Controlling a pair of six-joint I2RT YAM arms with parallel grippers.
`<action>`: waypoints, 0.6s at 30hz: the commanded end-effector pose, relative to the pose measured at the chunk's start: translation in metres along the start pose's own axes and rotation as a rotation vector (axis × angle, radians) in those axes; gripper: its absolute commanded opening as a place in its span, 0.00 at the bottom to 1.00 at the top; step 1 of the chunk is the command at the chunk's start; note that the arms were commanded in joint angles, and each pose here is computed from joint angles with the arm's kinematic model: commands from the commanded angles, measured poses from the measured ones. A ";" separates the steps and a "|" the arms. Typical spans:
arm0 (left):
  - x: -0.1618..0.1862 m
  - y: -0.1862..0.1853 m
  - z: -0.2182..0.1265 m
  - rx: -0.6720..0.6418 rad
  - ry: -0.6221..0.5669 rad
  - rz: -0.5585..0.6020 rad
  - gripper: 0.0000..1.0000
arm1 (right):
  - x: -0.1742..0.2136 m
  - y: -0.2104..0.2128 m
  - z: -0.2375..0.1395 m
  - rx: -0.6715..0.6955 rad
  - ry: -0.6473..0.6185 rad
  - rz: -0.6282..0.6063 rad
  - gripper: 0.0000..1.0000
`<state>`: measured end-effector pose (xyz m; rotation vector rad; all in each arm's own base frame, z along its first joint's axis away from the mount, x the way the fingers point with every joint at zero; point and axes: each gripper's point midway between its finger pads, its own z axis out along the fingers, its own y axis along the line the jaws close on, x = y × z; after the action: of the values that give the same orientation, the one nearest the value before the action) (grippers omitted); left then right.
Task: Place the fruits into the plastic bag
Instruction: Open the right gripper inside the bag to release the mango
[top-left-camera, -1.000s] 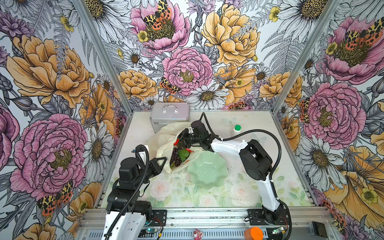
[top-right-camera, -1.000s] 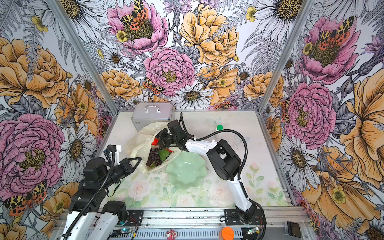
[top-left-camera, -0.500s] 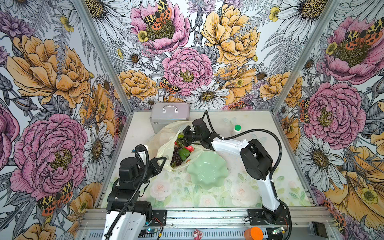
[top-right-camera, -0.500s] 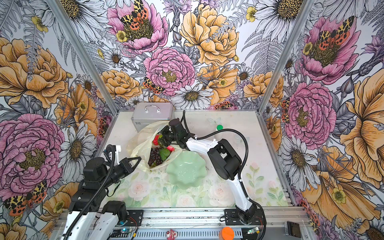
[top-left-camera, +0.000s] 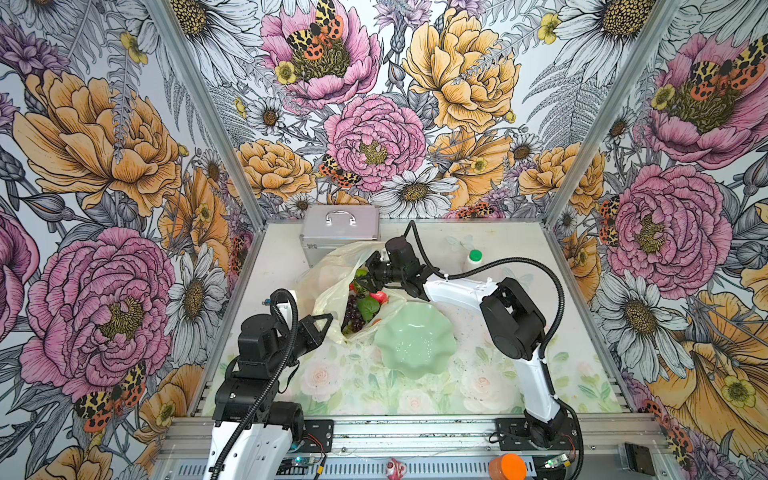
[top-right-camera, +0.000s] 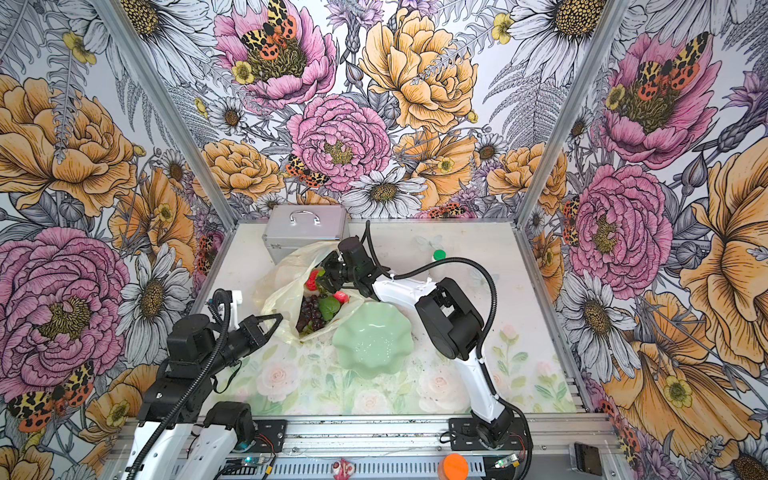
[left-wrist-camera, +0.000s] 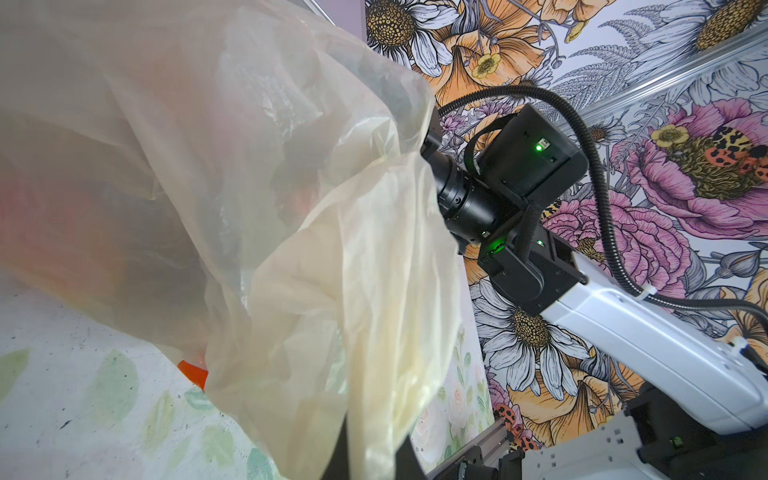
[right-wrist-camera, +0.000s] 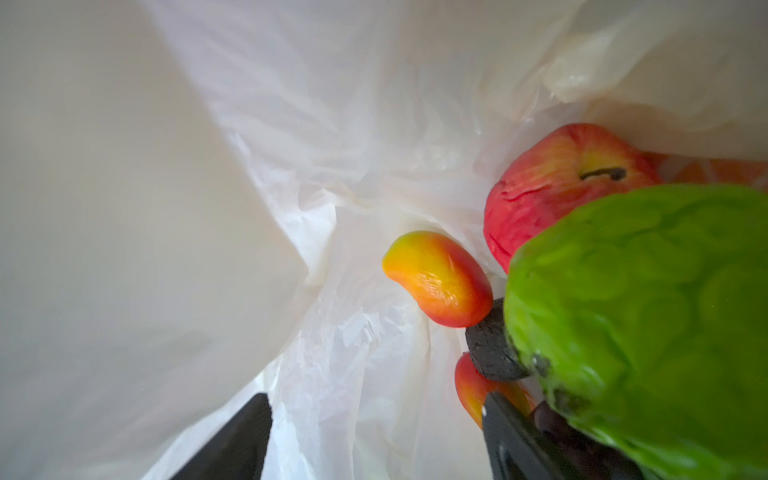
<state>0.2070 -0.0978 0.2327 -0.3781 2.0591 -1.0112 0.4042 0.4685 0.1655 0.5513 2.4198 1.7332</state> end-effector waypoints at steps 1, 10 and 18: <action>-0.003 0.002 0.000 -0.005 -0.019 0.010 0.00 | 0.016 0.014 -0.014 0.010 0.092 -0.045 0.81; -0.003 0.002 0.000 -0.007 -0.018 0.009 0.00 | 0.063 0.009 -0.043 0.094 0.310 -0.106 0.80; -0.003 0.001 0.000 -0.001 -0.017 0.011 0.00 | 0.075 -0.001 -0.083 0.229 0.327 -0.292 0.80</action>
<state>0.2070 -0.0978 0.2327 -0.3781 2.0591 -1.0112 0.3193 0.4402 0.1765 0.0907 2.7891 1.6322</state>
